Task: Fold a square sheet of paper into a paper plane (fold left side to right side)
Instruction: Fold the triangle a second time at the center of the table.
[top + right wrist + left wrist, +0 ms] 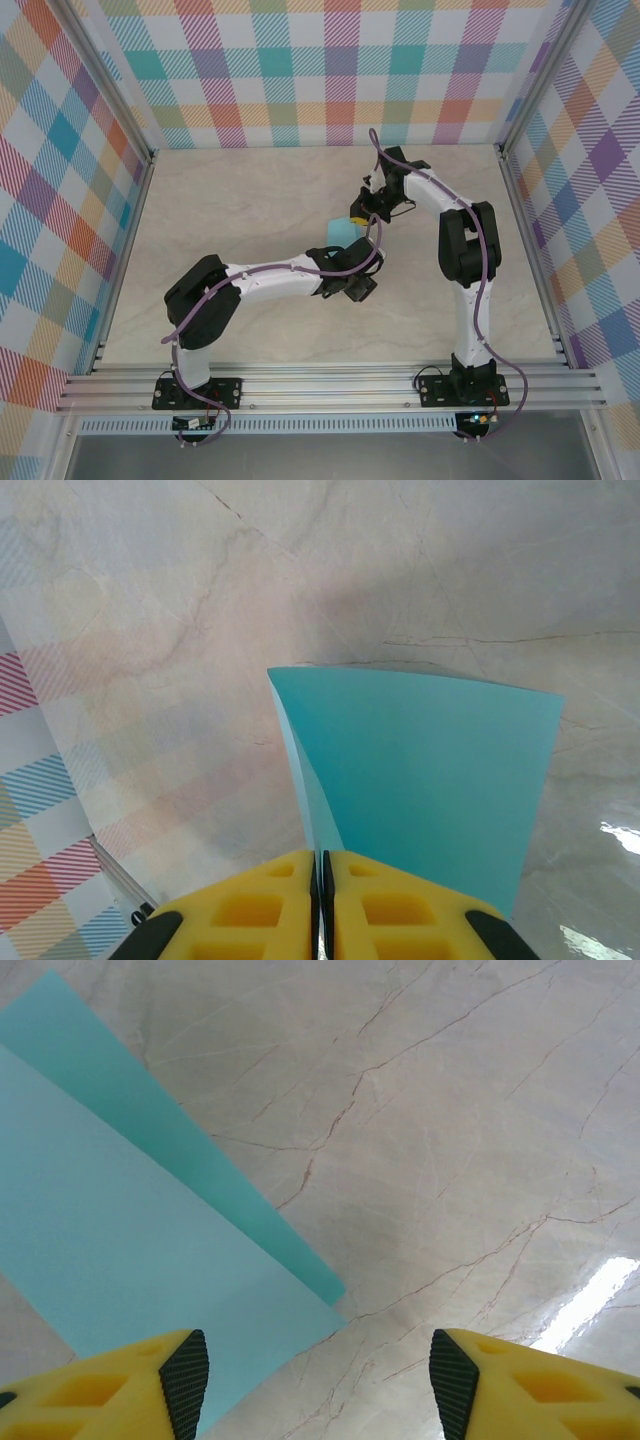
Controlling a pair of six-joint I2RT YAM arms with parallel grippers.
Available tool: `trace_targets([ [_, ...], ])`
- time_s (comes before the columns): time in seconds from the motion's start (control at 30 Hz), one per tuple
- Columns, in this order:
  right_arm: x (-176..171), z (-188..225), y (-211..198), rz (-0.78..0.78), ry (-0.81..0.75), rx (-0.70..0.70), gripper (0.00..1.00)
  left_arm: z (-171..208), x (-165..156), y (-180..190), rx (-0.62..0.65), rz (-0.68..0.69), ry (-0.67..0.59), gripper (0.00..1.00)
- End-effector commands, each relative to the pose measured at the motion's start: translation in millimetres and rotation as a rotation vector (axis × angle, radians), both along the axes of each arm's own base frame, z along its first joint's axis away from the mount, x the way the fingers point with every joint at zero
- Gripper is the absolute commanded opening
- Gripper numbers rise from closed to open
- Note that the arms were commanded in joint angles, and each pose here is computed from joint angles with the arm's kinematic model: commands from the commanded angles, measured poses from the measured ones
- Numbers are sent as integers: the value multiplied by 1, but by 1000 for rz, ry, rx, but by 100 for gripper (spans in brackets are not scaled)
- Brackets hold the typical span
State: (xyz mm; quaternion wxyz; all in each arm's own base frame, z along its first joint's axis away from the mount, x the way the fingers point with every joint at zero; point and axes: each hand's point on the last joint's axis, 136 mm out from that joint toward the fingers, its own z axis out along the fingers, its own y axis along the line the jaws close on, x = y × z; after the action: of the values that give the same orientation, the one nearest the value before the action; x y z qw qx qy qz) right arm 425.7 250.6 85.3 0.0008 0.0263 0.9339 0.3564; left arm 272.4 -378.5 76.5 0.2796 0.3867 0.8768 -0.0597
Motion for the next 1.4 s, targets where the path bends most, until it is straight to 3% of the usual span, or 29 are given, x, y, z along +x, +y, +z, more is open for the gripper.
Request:
trace_targets([
  [0.0, -3, 2, 3, -6, 37, 27, 10, -5, -3, -4, 16, -6, 3, 65],
  [0.63, -1, 5, 5, -10, 36, 36, 10, -29, 12, 11, 152, 59, -43, 68],
  [0.9, -2, 2, 4, -8, 38, 28, 10, -25, 10, 10, 137, 51, -42, 52],
  [1.1, -2, -1, 3, -7, 43, 21, 11, -18, 9, 9, 116, 46, -44, 27],
  [1.37, -3, -4, 2, -5, 47, 12, 11, -12, 9, 8, 103, 46, -47, 22],
])
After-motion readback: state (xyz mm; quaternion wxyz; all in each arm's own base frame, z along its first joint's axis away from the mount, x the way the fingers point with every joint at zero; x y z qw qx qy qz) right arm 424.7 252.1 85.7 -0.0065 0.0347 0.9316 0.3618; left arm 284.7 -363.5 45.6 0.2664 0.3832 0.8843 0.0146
